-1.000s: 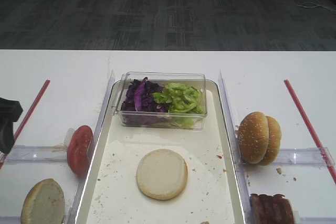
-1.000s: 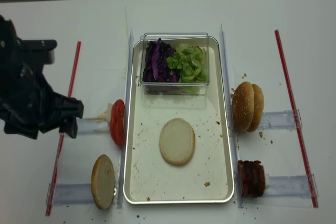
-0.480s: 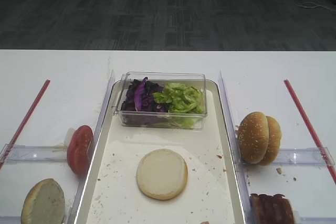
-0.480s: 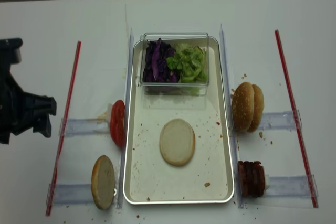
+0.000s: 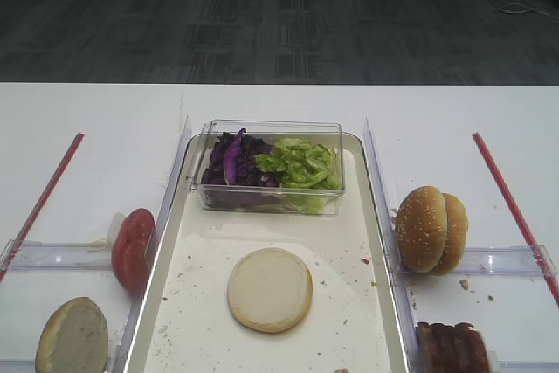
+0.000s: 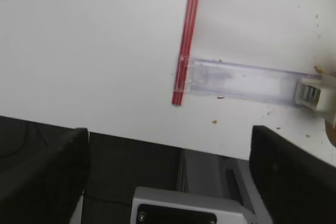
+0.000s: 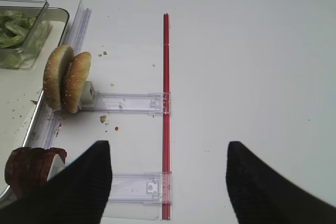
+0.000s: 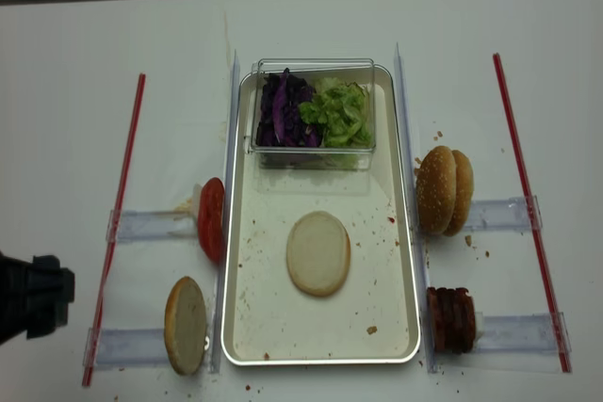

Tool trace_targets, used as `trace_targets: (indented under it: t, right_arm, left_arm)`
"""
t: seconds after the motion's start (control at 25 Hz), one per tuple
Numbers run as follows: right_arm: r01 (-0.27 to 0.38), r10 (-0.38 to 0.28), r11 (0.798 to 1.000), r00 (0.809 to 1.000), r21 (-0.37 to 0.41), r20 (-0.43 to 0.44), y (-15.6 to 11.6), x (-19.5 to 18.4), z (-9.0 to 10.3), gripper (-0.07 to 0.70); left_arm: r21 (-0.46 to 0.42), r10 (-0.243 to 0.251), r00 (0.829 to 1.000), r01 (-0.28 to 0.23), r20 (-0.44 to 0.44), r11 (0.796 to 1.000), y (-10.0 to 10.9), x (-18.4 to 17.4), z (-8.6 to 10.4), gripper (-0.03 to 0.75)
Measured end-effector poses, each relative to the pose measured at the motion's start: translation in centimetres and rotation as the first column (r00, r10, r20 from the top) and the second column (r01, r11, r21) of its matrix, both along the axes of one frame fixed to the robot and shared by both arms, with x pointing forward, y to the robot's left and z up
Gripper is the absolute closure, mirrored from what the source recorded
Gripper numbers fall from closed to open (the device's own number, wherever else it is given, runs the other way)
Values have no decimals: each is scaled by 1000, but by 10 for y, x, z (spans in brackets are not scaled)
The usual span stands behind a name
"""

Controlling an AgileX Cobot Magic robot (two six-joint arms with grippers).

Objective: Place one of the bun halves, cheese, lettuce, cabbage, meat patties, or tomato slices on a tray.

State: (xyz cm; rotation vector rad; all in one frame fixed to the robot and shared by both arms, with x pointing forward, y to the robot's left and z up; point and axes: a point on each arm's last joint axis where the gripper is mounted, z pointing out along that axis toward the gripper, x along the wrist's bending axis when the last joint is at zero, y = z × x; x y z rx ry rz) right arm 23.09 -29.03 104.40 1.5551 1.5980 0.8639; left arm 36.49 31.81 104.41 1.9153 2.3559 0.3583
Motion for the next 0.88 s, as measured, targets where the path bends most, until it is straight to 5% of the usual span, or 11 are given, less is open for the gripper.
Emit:
trace_targets:
  t: [0.52, 0.88]
  right_arm:
    - [0, 0, 1000, 1000, 0, 0, 0, 0, 0, 125]
    - [0, 0, 1000, 1000, 0, 0, 0, 0, 0, 125]
  left_arm:
    - [0, 8, 977, -8, 215, 1000, -4, -67, -3, 116]
    - [-7, 6, 913, -4, 408, 1000, -7, -100, 4, 116]
